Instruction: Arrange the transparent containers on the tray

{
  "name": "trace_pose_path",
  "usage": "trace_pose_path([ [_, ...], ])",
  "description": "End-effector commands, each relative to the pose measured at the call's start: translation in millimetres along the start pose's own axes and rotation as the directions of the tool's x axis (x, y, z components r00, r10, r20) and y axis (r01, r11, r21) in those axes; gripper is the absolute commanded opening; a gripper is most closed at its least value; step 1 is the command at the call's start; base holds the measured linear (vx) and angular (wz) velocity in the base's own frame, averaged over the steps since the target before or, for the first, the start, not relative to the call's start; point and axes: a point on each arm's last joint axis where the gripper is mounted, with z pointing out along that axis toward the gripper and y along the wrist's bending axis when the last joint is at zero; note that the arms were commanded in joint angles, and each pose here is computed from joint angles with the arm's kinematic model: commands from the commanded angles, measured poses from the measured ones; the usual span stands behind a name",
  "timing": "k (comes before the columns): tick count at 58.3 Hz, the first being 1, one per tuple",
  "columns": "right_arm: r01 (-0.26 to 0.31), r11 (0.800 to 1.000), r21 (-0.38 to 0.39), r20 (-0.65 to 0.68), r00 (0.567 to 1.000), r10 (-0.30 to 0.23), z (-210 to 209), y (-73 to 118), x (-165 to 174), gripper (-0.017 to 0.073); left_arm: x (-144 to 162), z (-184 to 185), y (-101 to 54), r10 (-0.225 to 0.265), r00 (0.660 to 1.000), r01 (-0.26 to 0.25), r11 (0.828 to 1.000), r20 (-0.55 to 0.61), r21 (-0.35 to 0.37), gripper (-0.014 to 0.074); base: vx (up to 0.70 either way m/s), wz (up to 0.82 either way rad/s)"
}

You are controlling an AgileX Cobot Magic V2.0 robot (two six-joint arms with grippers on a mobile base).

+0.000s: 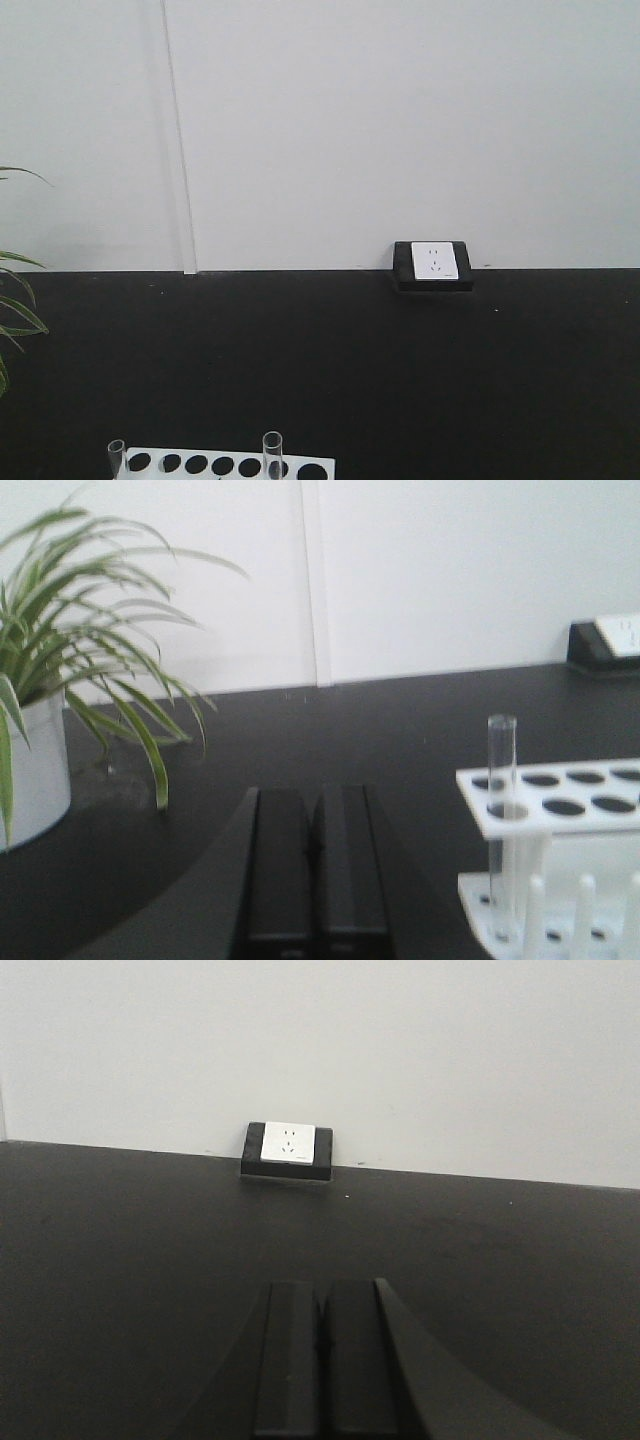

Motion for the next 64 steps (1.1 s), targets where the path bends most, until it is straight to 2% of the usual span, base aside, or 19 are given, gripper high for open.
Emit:
trace_pose_path([
  [1,0.003,1.0,0.002,0.108,0.994,-0.003,-1,0.2,-7,-0.0011,-4,-2,-0.2,-0.021,0.989,0.02,1.0,0.145,0.01,-0.0007,0.0,0.0],
  [10,-0.011,1.0,-0.001,0.214,0.977,0.011,-2,0.1,-18,-0.0011,-17,-4,-0.4,-0.022,0.969,0.019,1.0,0.246,0.013,-0.0006,0.0,0.0],
  [16,-0.028,1.0,0.0,0.301,0.953,0.027,-7,-1.9,-40,-0.0011,-37,-8,-0.8,-0.021,0.947,0.017,1.0,0.322,0.015,-0.0006,0.0,0.0],
  [26,-0.027,1.0,0.013,0.268,0.963,0.023,-11,-8.2,-90,-0.0011,-101,-24,-2.2,-0.021,0.895,0.014,1.0,0.446,0.02,-0.0006,0.0,0.0],
  [30,-0.028,0.999,0.016,0.249,0.968,0.023,-8,-10.8,-113,-0.0011,-125,-27,-2.8,-0.018,0.902,0.011,1.0,0.431,0.019,-0.0006,0.0,0.0],
  [36,-0.028,0.999,0.016,0.267,0.963,0.023,0,-14.1,-148,-0.0011,-166,-23,-3.7,0.027,0.928,-0.029,1.0,0.373,0.001,-0.0006,0.0,0.0],
  [42,-0.028,1.0,0.014,0.263,0.965,0.023,16,-16.1,-170,-0.0011,-189,-8,-4.3,0.056,0.95,-0.057,0.998,0.308,-0.007,-0.0006,0.0,0.0],
  [49,-0.027,1.0,0.01,0.205,0.978,0.024,36,-16.4,-174,-0.001,-195,14,-4.5,0.056,0.965,-0.056,0.998,0.258,-0.005,-0.0006,0.0,0.0],
  [64,-0.026,1.0,-0.001,0.055,0.998,0.026,73,-14.5,-157,-0.0003,-179,59,-4.4,0.057,0.994,-0.058,0.998,0.093,0.001,0.0004,0.0,0.0],
])
